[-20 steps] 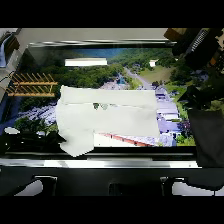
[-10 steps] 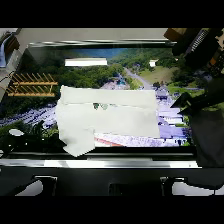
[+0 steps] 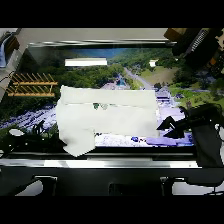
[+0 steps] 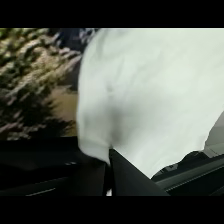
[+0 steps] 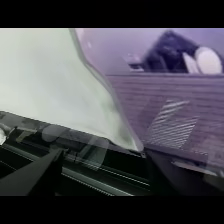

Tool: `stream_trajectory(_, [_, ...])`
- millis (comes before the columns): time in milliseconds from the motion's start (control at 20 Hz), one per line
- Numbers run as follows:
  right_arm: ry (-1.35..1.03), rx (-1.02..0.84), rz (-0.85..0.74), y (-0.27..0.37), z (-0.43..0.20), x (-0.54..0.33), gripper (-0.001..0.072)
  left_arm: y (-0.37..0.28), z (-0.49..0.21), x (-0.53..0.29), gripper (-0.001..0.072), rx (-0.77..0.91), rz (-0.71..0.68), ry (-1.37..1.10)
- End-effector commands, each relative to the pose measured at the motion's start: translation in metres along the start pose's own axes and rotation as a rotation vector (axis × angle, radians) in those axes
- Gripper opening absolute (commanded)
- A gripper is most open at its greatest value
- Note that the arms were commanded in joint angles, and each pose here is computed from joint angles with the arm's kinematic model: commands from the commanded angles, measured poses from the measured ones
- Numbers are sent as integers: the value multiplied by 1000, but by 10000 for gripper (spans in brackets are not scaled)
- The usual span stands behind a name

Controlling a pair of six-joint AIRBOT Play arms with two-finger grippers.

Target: Fold the clothes and pants, and hang the long-sleeved shirts on hangers.

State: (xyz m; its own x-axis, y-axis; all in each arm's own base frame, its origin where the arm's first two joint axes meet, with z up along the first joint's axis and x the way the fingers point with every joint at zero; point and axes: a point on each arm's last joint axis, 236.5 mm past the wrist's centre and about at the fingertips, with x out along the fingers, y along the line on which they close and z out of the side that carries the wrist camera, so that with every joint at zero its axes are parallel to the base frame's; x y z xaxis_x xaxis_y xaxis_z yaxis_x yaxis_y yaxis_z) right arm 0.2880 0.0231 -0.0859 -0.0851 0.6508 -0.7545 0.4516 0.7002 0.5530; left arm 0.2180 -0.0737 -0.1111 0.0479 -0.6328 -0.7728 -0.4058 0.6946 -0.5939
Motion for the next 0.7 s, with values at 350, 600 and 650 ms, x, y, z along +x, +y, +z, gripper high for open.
stream_trajectory(350, [-11,-23,-35,-2,-2,33,531,0,0,0,17,0,-1,0])
stream_trajectory(600, [-1,-69,-66,9,-9,39,37,-3,1,-4,15,3,-6,-7])
stream_trajectory(650, [-7,-82,-75,11,-12,34,37,-7,2,-10,15,7,-13,-13])
